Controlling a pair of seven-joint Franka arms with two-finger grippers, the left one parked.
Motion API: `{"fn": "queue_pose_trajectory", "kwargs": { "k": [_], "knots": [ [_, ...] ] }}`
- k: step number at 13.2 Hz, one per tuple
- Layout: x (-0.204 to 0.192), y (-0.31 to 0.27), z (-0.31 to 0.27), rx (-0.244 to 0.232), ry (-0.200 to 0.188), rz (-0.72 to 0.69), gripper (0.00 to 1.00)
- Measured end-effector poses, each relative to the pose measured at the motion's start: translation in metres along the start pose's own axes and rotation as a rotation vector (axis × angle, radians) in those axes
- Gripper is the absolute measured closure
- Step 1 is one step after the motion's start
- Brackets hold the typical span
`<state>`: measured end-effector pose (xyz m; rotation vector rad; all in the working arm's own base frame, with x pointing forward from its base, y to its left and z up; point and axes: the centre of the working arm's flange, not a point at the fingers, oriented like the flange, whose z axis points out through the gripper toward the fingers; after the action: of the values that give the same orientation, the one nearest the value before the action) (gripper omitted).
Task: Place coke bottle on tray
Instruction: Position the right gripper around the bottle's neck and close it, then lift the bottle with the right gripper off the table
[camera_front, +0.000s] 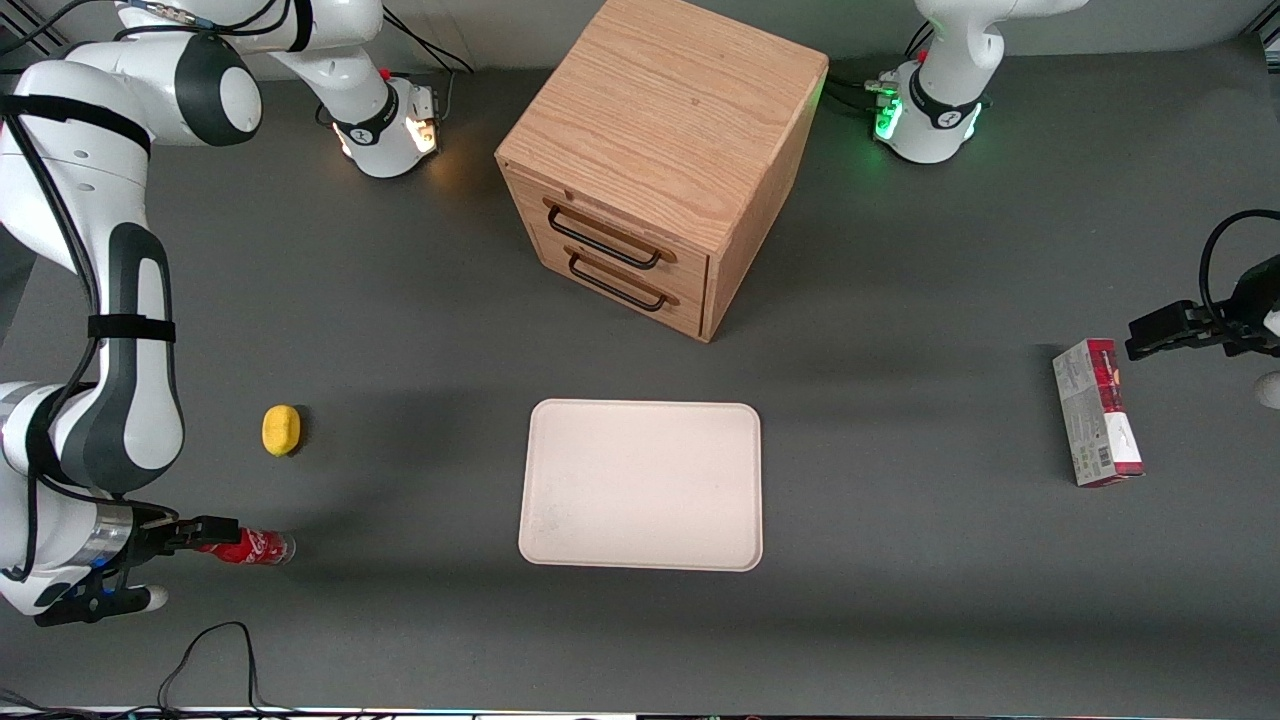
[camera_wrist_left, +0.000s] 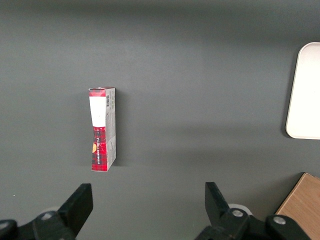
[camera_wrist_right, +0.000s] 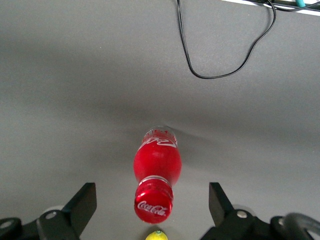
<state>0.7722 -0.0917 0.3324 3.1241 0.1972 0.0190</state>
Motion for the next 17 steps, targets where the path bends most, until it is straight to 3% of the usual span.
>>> {"fn": "queue_pose_trajectory", "kwargs": {
  "k": [3,4,9,16,17],
  "knots": [
    [0.002,0.001,-0.001,-0.006,0.022,-0.001,0.05],
    [0.002,0.001,-0.001,-0.006,0.024,-0.002,0.11],
    [0.003,0.000,-0.001,-0.006,0.026,-0.002,0.69],
    [0.002,-0.001,-0.015,-0.008,0.033,-0.004,0.69],
    [-0.001,-0.004,-0.029,-0.005,0.018,-0.008,0.69]
  ]
}}
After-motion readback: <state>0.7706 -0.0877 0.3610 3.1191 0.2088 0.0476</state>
